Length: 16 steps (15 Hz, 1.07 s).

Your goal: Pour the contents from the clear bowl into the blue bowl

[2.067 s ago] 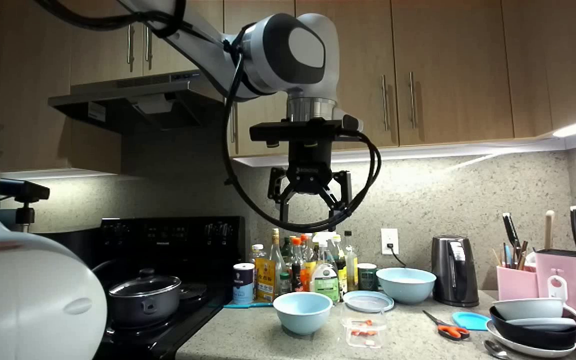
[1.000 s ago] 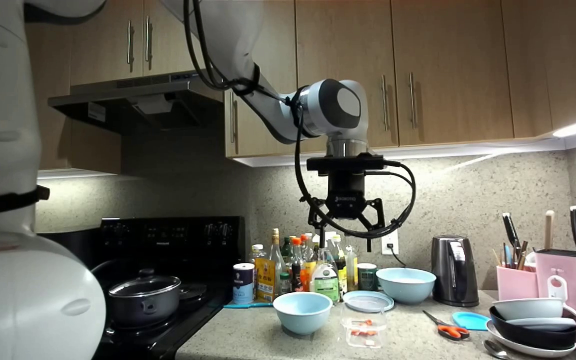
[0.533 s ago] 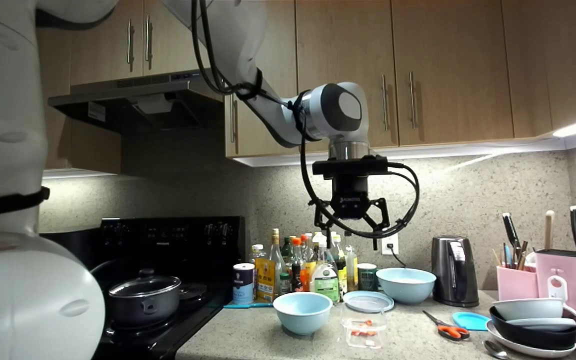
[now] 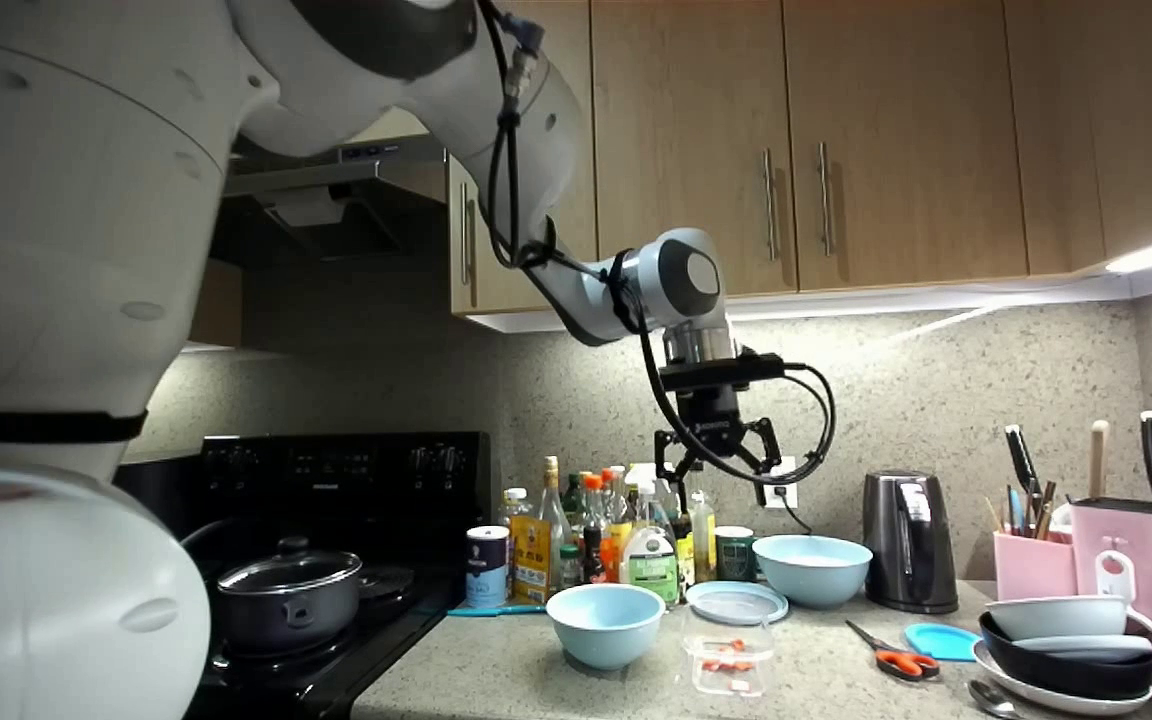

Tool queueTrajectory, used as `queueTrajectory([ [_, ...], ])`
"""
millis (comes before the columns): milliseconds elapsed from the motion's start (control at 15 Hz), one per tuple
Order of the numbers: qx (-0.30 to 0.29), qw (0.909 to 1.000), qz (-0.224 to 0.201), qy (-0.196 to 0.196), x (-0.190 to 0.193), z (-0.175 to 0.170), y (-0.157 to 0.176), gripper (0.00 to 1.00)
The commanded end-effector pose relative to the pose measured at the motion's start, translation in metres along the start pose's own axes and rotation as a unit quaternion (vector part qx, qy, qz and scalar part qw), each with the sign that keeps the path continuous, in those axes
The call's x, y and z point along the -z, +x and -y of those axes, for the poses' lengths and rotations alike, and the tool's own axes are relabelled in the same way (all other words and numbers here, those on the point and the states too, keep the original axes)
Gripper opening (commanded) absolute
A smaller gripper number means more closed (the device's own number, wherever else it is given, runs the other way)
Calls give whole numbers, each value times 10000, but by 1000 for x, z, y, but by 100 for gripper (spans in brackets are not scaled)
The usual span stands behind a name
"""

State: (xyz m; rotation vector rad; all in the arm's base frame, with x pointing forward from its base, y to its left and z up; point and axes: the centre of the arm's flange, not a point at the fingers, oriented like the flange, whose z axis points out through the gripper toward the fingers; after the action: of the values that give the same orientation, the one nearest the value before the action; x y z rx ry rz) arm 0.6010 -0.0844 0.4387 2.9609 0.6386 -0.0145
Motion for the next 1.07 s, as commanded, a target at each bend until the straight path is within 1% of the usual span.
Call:
queueTrajectory([
  [0,321,9993,187,97,-22,-23,44,100],
  [67,297,9989,332,130,-27,-28,39,100],
  [133,134,9998,161,54,-26,-5,31,100],
  [267,145,9994,279,108,-37,-16,36,100],
  [400,137,9994,290,112,-37,-22,35,100],
  [467,7,10000,36,55,-43,-22,43,100],
  [533,-114,9999,-125,-27,-48,-27,51,100],
  [667,-348,9988,-335,19,-67,-39,66,100],
  [1000,-564,9974,-320,-300,-128,-64,99,100],
])
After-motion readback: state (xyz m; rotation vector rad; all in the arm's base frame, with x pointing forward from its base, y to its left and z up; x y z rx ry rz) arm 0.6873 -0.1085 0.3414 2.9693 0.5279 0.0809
